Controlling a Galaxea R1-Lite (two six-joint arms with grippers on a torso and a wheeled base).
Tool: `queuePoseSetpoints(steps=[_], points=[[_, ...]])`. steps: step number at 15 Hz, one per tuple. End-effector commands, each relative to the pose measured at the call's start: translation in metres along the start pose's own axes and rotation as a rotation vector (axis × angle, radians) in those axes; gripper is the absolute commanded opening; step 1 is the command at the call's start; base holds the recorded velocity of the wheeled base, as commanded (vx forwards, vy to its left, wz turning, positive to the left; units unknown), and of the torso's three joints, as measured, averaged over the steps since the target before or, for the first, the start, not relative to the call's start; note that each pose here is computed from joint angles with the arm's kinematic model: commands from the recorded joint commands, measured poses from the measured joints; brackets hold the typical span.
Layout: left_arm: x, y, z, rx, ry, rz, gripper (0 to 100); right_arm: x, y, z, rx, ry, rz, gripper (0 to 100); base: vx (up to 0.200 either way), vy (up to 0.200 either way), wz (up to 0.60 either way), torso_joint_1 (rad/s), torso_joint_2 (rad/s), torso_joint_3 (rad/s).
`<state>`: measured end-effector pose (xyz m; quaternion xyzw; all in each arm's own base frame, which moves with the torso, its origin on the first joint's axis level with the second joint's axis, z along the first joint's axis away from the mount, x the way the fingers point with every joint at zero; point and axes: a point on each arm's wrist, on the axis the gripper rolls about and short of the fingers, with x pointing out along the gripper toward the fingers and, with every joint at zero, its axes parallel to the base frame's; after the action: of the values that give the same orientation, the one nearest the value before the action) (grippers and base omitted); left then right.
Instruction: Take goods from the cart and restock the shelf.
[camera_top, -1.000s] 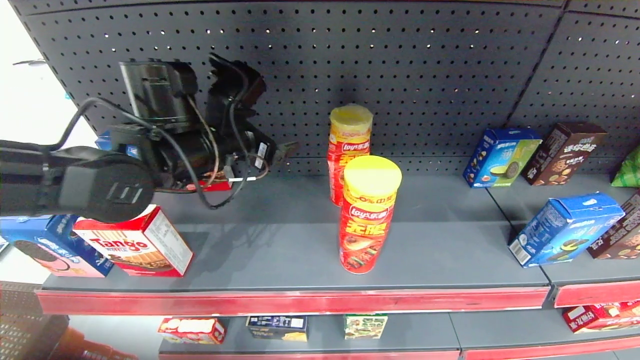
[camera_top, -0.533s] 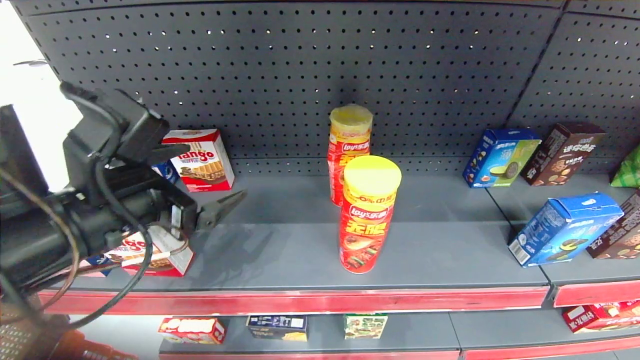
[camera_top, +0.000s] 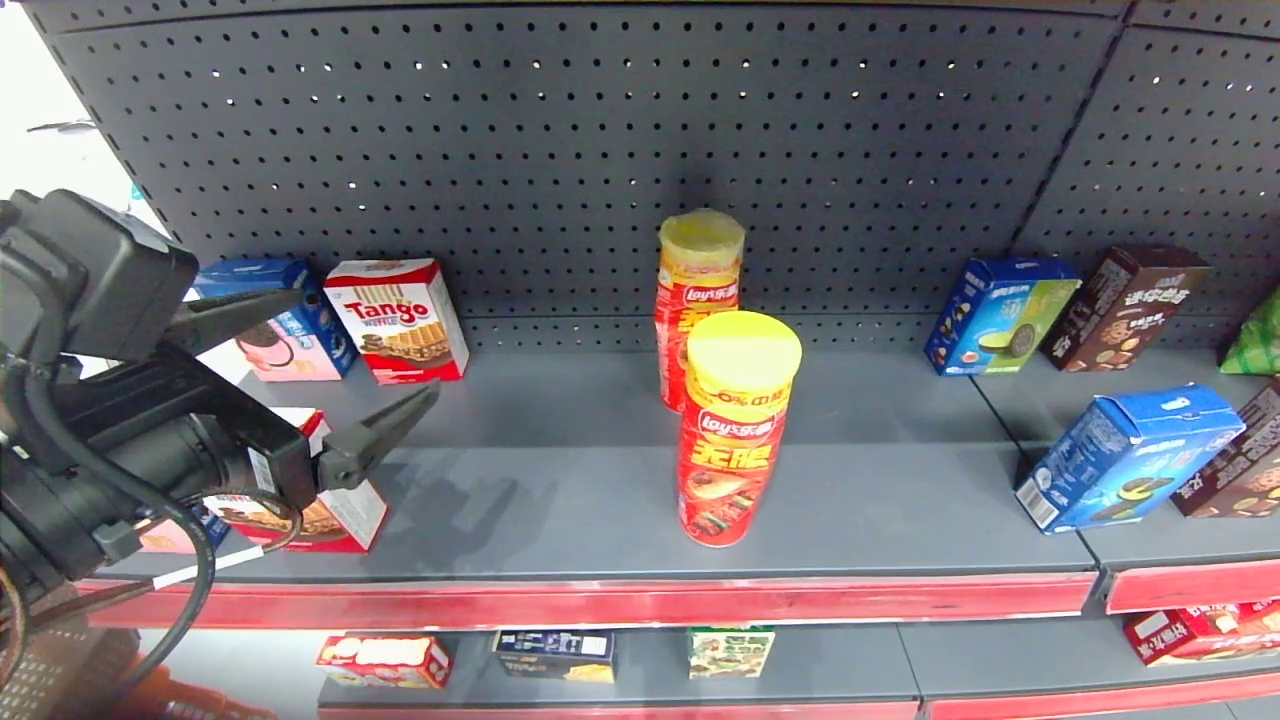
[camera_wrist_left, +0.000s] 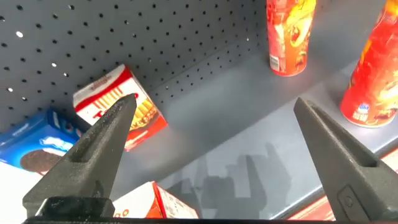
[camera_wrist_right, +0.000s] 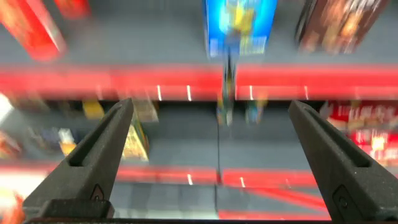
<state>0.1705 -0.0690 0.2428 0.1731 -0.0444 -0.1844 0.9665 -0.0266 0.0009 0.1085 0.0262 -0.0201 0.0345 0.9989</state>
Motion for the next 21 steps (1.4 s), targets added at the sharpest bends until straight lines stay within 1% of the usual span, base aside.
queuePoseSetpoints(steps=[1,2,3,4,5,6,7,8,10,11,13,15,18,21], points=[[0.003,0.0,-0.003,-0.003,0.013,0.007,100,0.033,0.003,0.095,0.065,0.09,0.018,100,0.0,0.0,0.0,0.0,0.0,0.0],[0.003,0.0,-0.005,-0.003,0.018,0.017,100,0.062,0.004,0.119,-0.036,0.158,0.024,100,0.0,0.0,0.0,0.0,0.0,0.0],[0.004,0.0,-0.004,-0.003,0.012,0.019,100,0.071,0.004,0.124,-0.055,0.17,0.03,100,0.0,0.0,0.0,0.0,0.0,0.0],[0.008,0.0,-0.005,-0.003,0.004,0.024,100,0.105,0.008,0.139,-0.074,0.235,0.123,100,0.0,0.0,0.0,0.0,0.0,0.0],[0.008,0.0,-0.005,-0.003,-0.004,0.027,100,0.128,0.015,0.142,-0.075,0.288,0.211,100,0.0,0.0,0.0,0.0,0.0,0.0],[0.008,0.0,-0.005,-0.003,-0.007,0.028,100,0.138,0.02,0.142,-0.079,0.31,0.245,100,0.0,0.0,0.0,0.0,0.0,0.0],[0.008,0.0,-0.007,-0.004,-0.002,0.029,100,0.161,0.034,0.145,-0.091,0.347,0.33,100,0.0,0.0,0.0,0.0,0.0,0.0],[0.006,0.001,-0.01,-0.002,0.005,0.04,100,0.178,0.046,0.146,-0.099,0.36,0.386,100,0.0,0.0,0.0,0.0,0.0,0.0],[0.005,0.002,-0.011,-0.004,0.01,0.043,100,0.202,0.063,0.146,-0.127,0.39,0.441,100,0.0,0.0,0.0,0.0,0.0,0.0],[0.004,0.002,-0.01,-0.005,0.006,0.044,100,0.215,0.072,0.144,-0.157,0.408,0.448,100,0.0,0.0,0.0,0.0,0.0,0.0],[0.003,0.002,-0.01,-0.004,0.006,0.044,100,0.229,0.087,0.14,-0.175,0.438,0.489,100,0.0,0.0,0.0,0.0,0.0,0.0],[0.003,0.002,-0.01,-0.004,0.003,0.039,100,0.235,0.098,0.132,-0.188,0.472,0.524,100,0.0,0.0,0.0,0.0,0.0,0.0],[0.004,0.002,-0.01,-0.004,0.001,0.04,100,0.24,0.109,0.124,-0.205,0.503,0.558,100,0.0,0.0,0.0,0.0,0.0,0.0],[0.004,0.002,-0.009,-0.004,-0.001,0.039,100,0.249,0.115,0.113,-0.235,0.538,0.571,100,0.0,0.0,0.0,0.0,0.0,0.0]])
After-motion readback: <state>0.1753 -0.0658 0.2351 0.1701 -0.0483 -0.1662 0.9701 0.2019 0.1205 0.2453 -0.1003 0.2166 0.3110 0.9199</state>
